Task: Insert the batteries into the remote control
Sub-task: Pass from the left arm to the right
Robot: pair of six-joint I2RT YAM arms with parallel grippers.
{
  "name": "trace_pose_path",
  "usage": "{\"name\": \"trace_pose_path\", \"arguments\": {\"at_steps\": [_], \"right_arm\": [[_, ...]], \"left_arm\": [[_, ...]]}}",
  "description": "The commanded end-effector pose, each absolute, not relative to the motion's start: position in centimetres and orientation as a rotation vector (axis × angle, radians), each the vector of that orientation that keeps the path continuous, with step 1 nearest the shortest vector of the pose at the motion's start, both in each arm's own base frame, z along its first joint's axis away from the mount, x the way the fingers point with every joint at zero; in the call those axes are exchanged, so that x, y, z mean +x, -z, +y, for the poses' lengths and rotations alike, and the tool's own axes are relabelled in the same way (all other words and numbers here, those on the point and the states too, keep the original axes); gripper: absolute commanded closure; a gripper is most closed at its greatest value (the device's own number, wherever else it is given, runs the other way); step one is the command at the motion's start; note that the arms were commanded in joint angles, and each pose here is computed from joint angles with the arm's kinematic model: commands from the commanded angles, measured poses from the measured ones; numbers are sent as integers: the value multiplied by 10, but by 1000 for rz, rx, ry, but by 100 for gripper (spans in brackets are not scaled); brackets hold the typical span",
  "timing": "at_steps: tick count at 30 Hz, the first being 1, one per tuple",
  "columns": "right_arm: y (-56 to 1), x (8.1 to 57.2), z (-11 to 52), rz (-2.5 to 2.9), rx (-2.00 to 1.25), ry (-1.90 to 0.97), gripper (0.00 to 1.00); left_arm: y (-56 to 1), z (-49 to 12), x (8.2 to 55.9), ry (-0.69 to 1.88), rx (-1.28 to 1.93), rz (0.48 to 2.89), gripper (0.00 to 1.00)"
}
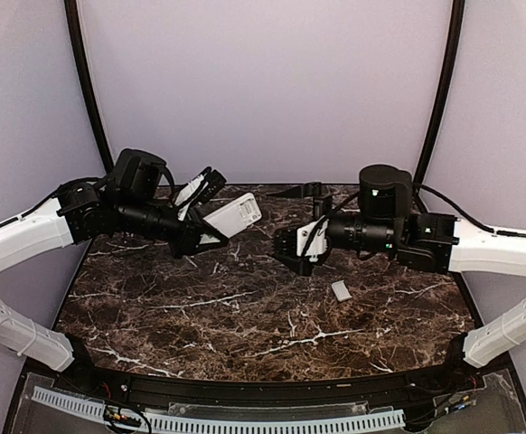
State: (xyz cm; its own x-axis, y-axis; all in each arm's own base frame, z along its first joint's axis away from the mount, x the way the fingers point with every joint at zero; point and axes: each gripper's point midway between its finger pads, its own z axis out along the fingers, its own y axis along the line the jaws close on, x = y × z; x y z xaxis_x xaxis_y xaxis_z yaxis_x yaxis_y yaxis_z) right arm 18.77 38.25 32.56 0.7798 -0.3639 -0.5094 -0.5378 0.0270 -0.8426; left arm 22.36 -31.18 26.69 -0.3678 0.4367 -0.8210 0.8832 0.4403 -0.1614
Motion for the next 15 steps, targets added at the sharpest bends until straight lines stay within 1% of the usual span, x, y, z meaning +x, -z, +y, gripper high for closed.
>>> {"name": "trace_pose_path", "arguments": {"at_steps": [1,7,10,12,15], "right_arm": [[-341,202,410,529,-1609,149,1],[-340,214,429,486,-1624,267,1],[-328,216,432,475,-1674,304,2],[-322,217,435,460,-1689,341,5],[-318,220,439,446,-1701,414,12]], "left_arm": [[-276,-316,205,890,1176,1957,100],[-269,-319,203,907,1188,2000,100],[-270,-320,203,916,1183,1999,100],[-270,-321,203,924,1184,1997,100],[-271,-322,202,936,1188,1988,100]]}}
